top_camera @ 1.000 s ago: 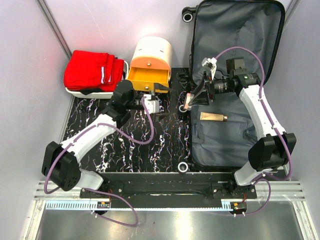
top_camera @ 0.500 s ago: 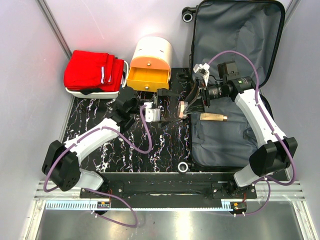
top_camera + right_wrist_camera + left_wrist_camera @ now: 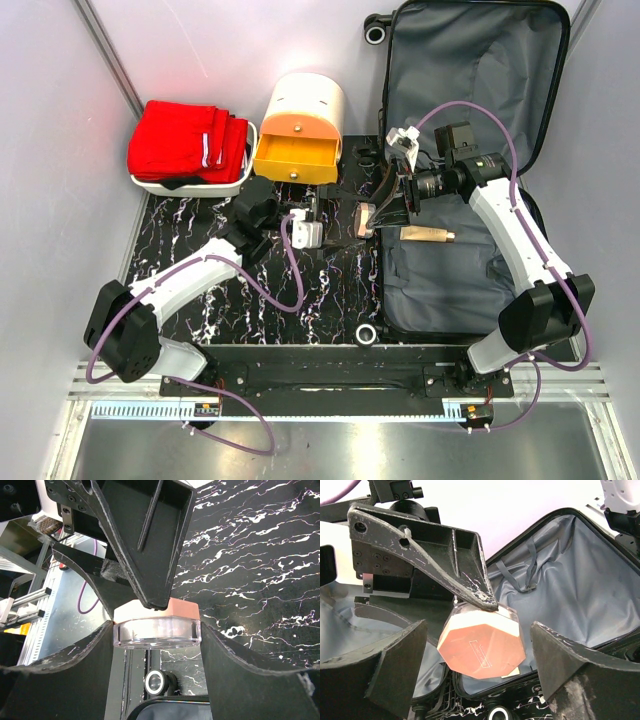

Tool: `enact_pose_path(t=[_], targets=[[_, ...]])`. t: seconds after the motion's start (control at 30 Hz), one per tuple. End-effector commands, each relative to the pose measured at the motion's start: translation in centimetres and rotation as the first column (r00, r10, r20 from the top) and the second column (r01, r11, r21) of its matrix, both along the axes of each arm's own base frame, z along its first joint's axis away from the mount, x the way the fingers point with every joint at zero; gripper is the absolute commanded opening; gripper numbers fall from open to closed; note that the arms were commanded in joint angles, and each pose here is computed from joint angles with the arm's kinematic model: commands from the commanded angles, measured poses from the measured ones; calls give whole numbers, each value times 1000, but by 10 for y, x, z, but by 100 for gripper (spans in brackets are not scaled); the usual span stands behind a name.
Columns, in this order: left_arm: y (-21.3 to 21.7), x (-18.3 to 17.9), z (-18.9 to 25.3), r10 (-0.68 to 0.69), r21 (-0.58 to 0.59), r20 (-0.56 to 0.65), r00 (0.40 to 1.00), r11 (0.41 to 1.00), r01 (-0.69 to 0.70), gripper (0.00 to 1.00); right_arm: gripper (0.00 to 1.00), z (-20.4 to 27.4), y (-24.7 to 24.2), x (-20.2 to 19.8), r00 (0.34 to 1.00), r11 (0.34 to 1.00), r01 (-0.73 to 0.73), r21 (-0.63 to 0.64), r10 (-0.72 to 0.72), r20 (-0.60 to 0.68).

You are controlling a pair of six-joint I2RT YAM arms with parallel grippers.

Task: Open, take out, and arrange the luggage

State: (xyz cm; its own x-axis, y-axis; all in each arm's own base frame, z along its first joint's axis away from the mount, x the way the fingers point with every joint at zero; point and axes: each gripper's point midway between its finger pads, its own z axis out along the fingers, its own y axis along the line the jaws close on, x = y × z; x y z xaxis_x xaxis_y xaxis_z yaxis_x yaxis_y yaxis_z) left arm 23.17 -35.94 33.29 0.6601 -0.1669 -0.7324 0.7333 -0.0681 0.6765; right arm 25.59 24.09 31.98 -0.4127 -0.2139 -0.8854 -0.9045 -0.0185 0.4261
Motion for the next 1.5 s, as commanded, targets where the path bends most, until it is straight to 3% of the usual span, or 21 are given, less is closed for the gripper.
enact_pose_path(t=[0.0,0.17,0.27,0.37,0.53,0.67,0.73,0.77,0.83,0.9,0.93,1.0,1.07,1.1,1.17,1.23,1.33,1.43,1.47], targets=[[-2,-4,5,-32,-11,17,999,999,32,83,31,21,3,-12,999,998,-42,50,41,28],[-3,-2,-3,-30,8,-3,1000,1000,30,82,31,22,4,-14,999,997,-47,54,46,18],[-2,0,-12,-18,29,47,999,999,17,88,30,22,4,-13,999,997,-48,56,47,15],[-3,7,-15,10,33,94,996,999,-13,86,30,21,4,-12,999,997,-48,57,48,0],[-2,9,-6,28,5,102,994,1000,-29,71,30,19,6,-9,998,997,-53,63,55,-29],[-1,12,2,54,-20,61,997,998,-53,52,32,18,6,-7,998,997,-50,61,52,-39],[1,13,2,61,-9,12,998,998,-61,45,50,15,6,-3,999,999,-29,41,31,-41],[4,14,3,69,-4,-6,998,998,-69,42,63,13,6,2,999,1000,-9,22,10,-33],[9,17,-10,93,61,-74,993,994,-89,33,83,4,2,22,995,993,97,-72,-96,10],[21,26,-19,148,118,-88,985,984,-137,24,88,-2,-11,47,974,964,221,-145,-212,74],[29,26,-42,181,210,-167,969,967,-144,21,91,3,-16,54,965,956,255,-148,-241,103],[49,43,-57,285,297,-198,938,929,-220,17,94,11,-37,76,926,919,368,-140,-350,141],[75,52,-96,418,460,-280,864,849,-261,12,98,13,-52,87,902,895,426,-131,-409,138],[88,48,-118,475,548,-323,819,799,-247,12,99,16,-64,93,878,872,472,-128,-452,158],[108,63,-154,615,677,-293,732,674,-296,12,100,11,-69,93,867,860,490,-143,-464,181],[129,68,-188,714,782,-251,654,548,-299,20,100,7,-74,93,851,844,515,-153,-481,210],[145,82,-229,824,868,-209,526,405,-289,27,100,2,-75,89,849,840,519,-158,-485,208],[157,101,-274,897,928,-154,413,276,-252,27,100,-2,-76,85,846,836,525,-159,-491,207],[159,108,-277,915,930,-152,375,260,-258,26,100,-2,-76,84,845,836,526,-158,-493,208]])
